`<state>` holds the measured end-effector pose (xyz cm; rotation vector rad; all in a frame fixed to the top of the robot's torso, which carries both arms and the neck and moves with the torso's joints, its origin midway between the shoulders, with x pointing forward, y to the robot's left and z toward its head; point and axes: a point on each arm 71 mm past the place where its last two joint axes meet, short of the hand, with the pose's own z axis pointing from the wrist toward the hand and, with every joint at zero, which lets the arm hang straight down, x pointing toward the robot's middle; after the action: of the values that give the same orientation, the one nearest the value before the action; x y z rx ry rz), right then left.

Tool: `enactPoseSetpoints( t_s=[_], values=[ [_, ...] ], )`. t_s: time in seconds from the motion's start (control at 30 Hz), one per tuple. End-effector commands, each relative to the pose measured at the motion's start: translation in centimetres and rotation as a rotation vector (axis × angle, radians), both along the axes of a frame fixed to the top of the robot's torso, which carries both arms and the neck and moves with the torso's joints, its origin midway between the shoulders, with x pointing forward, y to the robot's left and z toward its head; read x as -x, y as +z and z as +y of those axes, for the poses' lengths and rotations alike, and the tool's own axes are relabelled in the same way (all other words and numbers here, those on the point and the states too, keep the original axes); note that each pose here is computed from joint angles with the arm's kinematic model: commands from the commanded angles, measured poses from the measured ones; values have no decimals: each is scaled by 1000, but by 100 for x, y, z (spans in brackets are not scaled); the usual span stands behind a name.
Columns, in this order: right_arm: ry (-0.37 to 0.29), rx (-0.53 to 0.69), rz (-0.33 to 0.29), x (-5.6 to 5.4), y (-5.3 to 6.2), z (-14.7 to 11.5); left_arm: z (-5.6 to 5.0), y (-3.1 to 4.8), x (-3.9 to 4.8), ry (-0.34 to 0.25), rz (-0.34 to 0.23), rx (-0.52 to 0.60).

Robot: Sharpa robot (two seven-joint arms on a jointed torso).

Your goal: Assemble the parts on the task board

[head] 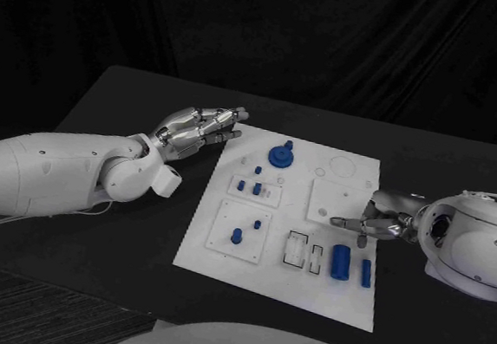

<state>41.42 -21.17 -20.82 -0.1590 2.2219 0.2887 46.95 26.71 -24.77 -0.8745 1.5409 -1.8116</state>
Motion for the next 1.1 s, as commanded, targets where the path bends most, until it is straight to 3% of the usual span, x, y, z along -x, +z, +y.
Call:
enactPoseSetpoints(
  t_s=[0.03, 0.57, 1.1],
  values=[
    [-29, 29, 47, 30, -55, -11, -3, 47, 8, 12, -53, 46],
    [0, 91, 126, 111, -196, 16, -9, 41, 9, 8, -47, 44],
    [21, 113, 167, 163, -296, 51, -23, 23, 8, -1, -35, 42]
  ],
)
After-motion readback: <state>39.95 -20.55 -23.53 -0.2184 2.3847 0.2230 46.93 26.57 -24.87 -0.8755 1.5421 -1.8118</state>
